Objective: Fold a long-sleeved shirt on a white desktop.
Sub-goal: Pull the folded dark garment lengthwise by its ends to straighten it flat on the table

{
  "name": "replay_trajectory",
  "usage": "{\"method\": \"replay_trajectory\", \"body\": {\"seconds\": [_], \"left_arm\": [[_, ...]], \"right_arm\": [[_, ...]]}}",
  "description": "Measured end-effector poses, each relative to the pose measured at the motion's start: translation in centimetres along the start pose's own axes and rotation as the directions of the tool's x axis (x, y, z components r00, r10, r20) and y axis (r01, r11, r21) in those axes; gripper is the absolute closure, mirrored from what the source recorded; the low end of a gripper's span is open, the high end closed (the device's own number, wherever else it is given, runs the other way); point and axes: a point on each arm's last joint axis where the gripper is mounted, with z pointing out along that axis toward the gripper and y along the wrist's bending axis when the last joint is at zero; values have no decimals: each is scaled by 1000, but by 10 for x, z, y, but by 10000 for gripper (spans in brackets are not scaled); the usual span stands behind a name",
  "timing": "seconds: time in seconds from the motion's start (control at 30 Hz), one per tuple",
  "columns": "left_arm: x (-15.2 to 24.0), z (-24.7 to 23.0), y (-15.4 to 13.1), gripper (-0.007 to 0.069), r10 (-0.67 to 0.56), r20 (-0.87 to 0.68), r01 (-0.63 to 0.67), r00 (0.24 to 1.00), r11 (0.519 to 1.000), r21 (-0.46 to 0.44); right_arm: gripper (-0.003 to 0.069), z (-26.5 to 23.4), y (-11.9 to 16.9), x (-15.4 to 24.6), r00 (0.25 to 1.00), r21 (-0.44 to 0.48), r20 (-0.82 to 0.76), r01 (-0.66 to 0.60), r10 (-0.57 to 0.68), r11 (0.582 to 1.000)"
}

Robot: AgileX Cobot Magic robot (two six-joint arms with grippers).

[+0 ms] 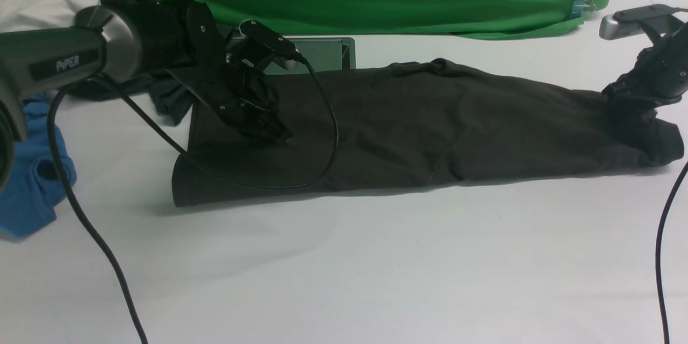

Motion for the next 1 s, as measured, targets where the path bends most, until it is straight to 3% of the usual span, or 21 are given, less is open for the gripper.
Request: {"method": "replay_trajectory", "body": {"seconds": [0.1, 0.2, 0.47, 0.77, 1.0], "left_arm": [[0, 0, 0, 608, 0, 0, 0, 1000, 1000, 0], [0, 0, 0, 608, 0, 0, 0, 1000, 1000, 0], [0, 0, 0, 608, -1, 0, 1, 1000, 1000, 0], [0, 0, 0, 608, 0, 0, 0, 1000, 1000, -1], [1, 0, -1, 608, 0, -9, 0, 1000, 1000, 6]], "right_arm": [[383, 0, 0, 0, 1000, -1, -3, -3, 3, 1000], [410, 0, 0, 1, 1000, -2, -8, -4, 4, 1000], [600, 0, 0, 1, 1000, -2, -8, 1, -2, 1000], [609, -47, 5, -6, 996, 43, 81, 24, -28, 999], [598, -40, -3, -16, 982, 109, 181, 34, -53, 993]]}}
